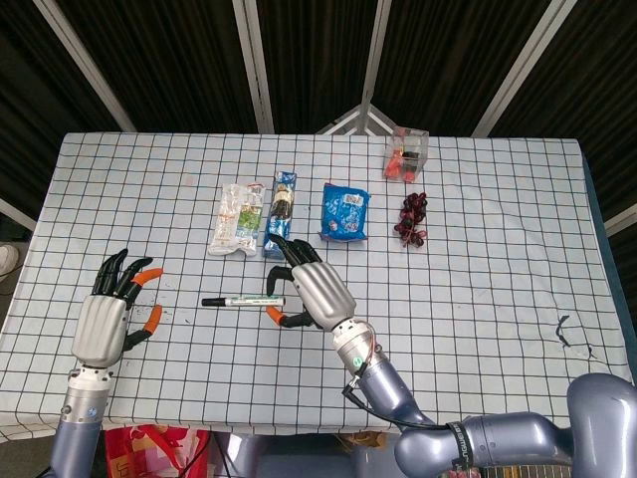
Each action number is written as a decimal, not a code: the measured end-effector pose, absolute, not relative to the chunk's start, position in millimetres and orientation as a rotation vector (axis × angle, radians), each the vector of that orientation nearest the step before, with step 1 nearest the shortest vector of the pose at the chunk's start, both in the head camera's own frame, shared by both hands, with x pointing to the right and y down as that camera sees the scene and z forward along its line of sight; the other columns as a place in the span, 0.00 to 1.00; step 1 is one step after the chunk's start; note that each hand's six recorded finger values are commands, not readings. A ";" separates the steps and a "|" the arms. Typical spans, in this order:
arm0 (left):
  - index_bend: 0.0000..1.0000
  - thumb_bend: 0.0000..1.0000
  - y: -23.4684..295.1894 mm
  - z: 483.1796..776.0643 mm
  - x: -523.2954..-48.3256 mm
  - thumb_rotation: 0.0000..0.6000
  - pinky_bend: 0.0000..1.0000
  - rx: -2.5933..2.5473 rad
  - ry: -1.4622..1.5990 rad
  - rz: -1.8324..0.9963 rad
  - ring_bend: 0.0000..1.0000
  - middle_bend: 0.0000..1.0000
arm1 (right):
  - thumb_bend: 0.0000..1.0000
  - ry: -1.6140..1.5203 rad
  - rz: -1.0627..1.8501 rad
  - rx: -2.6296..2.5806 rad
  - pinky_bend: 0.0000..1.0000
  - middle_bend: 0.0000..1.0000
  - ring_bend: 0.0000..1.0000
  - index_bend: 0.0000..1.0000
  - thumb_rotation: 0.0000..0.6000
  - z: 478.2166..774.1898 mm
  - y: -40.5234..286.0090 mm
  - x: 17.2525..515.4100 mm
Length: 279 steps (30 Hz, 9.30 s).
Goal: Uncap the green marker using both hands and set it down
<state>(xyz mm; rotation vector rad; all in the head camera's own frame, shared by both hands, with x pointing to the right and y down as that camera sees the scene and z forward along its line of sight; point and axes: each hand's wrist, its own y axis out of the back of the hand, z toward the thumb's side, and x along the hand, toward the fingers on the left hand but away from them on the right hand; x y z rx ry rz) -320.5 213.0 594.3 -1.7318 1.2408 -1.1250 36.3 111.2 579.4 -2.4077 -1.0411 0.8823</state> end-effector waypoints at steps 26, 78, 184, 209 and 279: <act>0.38 0.53 206.6 609.1 -272.2 1.00 0.07 -1.801 1.286 -0.980 0.00 0.22 | 0.45 -1.061 0.885 -2.429 0.05 0.05 0.10 0.87 1.00 575.9 112.1 37.0; 0.38 0.51 217.0 620.6 -260.0 1.00 0.07 -1.875 1.275 -0.962 0.00 0.21 | 0.45 -1.079 0.893 -2.432 0.05 0.05 0.10 0.90 1.00 578.0 109.1 42.5; 0.44 0.53 213.6 638.8 -210.0 1.00 0.07 -1.961 1.368 -0.871 0.00 0.31 | 0.45 -1.111 0.895 -2.451 0.05 0.05 0.10 0.92 1.00 577.3 109.1 59.0; 0.54 0.55 213.3 642.2 -211.2 1.00 0.07 -1.950 1.403 -0.878 0.00 0.36 | 0.45 -1.116 0.898 -2.453 0.05 0.05 0.10 0.92 1.00 577.5 108.6 60.7; 0.05 0.47 219.9 612.3 -339.6 1.00 0.03 -1.689 1.364 -1.132 0.00 0.06 | 0.28 -1.400 1.327 -2.308 0.00 0.01 0.04 0.01 1.00 653.4 98.4 229.0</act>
